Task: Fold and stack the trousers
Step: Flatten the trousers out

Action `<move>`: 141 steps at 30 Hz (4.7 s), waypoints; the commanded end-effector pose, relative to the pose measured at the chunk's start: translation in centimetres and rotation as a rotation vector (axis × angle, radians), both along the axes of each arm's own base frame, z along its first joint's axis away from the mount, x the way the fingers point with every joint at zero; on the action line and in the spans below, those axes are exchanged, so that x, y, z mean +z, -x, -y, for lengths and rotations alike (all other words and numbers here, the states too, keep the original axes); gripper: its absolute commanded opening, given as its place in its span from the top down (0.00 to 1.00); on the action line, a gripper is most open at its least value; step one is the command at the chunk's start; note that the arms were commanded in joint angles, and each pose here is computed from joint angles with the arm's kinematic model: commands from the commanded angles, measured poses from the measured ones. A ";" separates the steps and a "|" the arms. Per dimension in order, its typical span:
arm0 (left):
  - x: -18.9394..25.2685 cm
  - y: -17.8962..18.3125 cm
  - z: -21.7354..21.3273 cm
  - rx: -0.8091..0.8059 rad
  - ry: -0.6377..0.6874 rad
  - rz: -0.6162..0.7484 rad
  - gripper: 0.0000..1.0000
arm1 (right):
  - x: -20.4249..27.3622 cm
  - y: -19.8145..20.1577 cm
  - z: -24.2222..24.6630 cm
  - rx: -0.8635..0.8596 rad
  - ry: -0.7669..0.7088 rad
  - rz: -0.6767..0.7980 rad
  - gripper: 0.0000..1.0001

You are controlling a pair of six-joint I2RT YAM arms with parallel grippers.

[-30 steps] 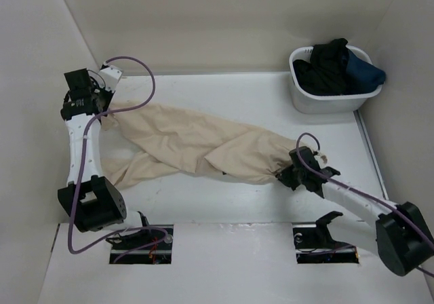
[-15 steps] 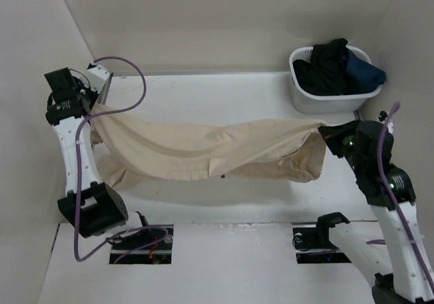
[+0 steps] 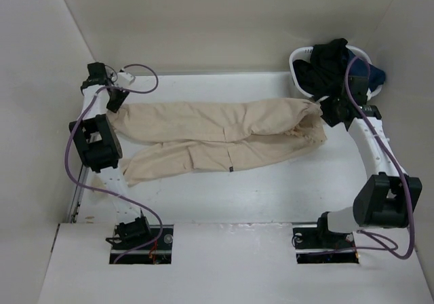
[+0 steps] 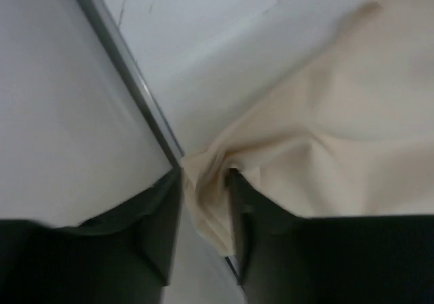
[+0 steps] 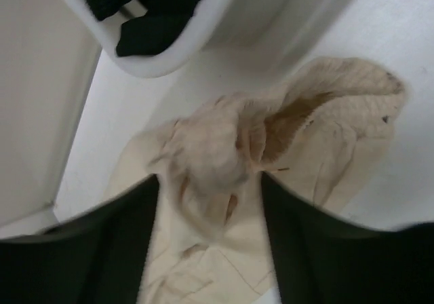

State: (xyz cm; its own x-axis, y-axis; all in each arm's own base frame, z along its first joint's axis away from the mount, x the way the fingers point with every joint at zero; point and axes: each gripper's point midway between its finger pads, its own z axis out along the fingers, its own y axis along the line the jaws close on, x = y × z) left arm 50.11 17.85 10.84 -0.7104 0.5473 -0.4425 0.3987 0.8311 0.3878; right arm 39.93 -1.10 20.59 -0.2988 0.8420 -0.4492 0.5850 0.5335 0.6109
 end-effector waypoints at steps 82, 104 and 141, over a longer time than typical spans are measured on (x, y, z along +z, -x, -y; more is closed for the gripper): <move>-5.4 29.6 2.7 -0.156 -0.180 -0.767 0.46 | -10.0 4.1 1.6 0.063 0.136 -0.031 0.99; 8.3 26.6 0.5 -0.165 -0.194 -0.558 0.88 | -4.2 10.3 5.0 -0.008 0.146 0.020 1.00; -3.3 17.3 2.8 0.446 0.657 -0.225 0.26 | -6.6 9.6 6.2 -0.050 0.136 0.013 1.00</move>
